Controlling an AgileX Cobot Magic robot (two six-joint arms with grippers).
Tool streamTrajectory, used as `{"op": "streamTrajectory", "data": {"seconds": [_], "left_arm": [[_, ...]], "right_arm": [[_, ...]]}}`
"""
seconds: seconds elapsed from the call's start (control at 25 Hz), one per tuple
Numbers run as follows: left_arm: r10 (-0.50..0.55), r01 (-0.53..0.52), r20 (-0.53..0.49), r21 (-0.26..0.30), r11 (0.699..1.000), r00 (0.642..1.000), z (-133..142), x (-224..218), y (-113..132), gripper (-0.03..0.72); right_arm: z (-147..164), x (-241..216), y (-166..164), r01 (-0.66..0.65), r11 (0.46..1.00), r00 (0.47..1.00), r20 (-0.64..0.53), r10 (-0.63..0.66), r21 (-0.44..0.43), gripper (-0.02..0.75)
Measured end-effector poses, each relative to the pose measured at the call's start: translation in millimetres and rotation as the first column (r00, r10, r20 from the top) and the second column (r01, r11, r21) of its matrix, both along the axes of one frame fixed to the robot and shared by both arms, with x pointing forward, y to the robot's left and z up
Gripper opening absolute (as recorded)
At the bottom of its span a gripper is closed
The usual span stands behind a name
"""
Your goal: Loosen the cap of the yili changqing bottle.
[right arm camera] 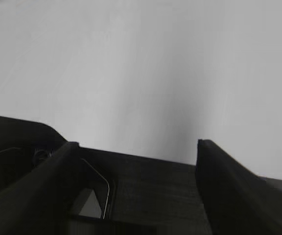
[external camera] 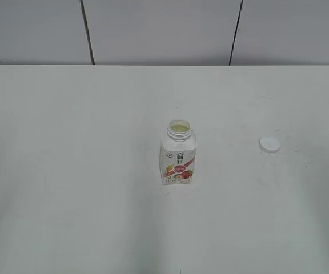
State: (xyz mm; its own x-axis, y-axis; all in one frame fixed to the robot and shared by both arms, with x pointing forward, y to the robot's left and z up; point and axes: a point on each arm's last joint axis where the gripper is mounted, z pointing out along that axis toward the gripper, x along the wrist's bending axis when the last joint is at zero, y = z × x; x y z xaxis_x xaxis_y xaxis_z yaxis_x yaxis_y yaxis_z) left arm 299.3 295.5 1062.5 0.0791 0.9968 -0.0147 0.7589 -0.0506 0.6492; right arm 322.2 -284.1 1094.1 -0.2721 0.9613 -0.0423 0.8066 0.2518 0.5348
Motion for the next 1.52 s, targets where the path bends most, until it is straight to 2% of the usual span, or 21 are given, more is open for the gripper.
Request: {"op": "streamTrajectory", "data": {"seconds": [0.16,0.48,0.92,1.12,1.32,1.52], "left_arm": [[-0.007,0.008,0.029,-0.035,0.999,1.000,-12,-8,-2,0.447],[-0.007,0.017,0.166,-0.055,0.998,0.986,-6,-29,0,0.445],[-0.002,0.034,0.397,-0.075,0.997,0.918,-3,-68,4,0.445],[-0.002,0.036,0.404,-0.076,0.996,0.915,-4,-69,5,0.443],[-0.002,0.035,0.403,-0.076,0.996,0.915,-4,-69,5,0.442],[-0.002,0.036,0.404,-0.077,0.996,0.915,-4,-69,4,0.442]], "right_arm": [[-26,-11,0,-0.002,1.000,0.999,-0.048,0.002,0.004,0.575],[-45,-33,-2,-0.003,0.999,0.997,0.076,0.000,0.042,0.575],[-44,-51,0,-0.020,0.995,0.976,0.218,-0.002,0.098,0.575],[-41,-68,-2,-0.024,0.992,0.947,0.321,-0.018,0.128,0.575],[-41,-91,-4,-0.045,0.988,0.890,0.456,-0.027,0.147,0.575],[-41,-95,-4,-0.054,0.986,0.882,0.470,-0.027,0.159,0.575]]}}
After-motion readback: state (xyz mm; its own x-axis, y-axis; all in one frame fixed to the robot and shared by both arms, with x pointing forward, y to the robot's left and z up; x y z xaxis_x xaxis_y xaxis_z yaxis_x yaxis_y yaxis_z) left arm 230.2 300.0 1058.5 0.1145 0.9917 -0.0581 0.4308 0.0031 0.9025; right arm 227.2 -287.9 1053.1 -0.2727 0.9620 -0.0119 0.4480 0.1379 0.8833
